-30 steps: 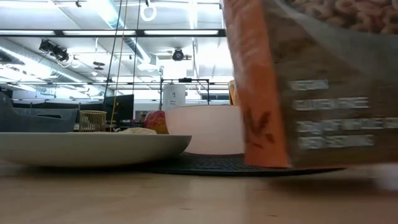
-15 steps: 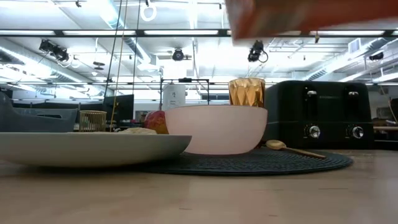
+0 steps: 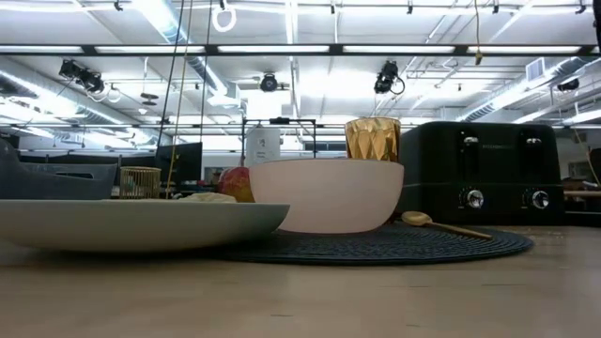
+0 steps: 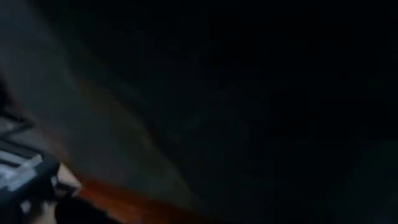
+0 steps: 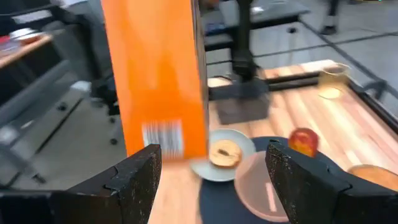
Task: Arrange a breakfast setting
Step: Pour the cereal from the cereal box into the orange bowl
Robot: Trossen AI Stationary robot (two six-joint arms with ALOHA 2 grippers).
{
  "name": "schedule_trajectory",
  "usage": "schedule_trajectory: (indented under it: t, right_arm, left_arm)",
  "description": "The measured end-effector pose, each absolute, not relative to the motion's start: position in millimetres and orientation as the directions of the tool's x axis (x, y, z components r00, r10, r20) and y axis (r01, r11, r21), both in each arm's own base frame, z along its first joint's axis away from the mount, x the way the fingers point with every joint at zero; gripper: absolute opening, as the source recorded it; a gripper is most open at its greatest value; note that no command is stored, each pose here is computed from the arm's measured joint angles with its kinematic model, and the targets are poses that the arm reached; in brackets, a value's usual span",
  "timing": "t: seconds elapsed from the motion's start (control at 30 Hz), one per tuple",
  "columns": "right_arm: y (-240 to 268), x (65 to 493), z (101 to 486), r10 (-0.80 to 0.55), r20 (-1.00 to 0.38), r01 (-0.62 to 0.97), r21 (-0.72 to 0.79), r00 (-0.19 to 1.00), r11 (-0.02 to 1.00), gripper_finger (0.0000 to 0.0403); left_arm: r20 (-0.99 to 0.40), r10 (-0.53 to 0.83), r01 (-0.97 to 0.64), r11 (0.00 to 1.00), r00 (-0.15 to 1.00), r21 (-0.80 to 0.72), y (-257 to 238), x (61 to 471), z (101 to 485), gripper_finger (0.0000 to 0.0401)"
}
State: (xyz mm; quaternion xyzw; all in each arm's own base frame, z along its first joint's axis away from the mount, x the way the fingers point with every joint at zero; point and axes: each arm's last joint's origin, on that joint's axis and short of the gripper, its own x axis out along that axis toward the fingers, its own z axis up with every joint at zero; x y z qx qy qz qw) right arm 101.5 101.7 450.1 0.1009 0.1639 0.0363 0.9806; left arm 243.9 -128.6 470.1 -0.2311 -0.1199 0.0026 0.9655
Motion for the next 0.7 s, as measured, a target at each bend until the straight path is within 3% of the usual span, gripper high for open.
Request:
schedule_trajectory:
  t: [0.17,0.33,0.5,0.7]
  right_arm:
    - [110.0,119.4,425.9,0.032,-0.308,0.043,0.236,0.951,0.971,0.0301]
    - [122.4,154.9,384.8,0.019,-0.200,0.039,0.281,0.980,0.959,0.0329]
    - [117.6,183.1,339.7,-0.035,0.067,0.012,0.319,0.997,0.948,0.0359]
    - [91.3,195.0,306.8,-0.113,0.404,-0.026,0.325,0.908,0.945,0.0368]
  left_arm:
    - [0.278,0.105,0.023,0.906,0.955,-0.423,-114.6,227.3,484.5,0.0006]
    - [0.293,0.135,0.001,0.907,0.946,-0.421,-105.5,223.8,488.8,0.0006]
    - [0.318,0.148,-0.007,0.914,0.936,-0.406,-100.9,218.9,493.7,0.0006]
    - [0.345,0.184,-0.029,0.912,0.921,-0.409,-93.1,214.5,499.1,0.0006]
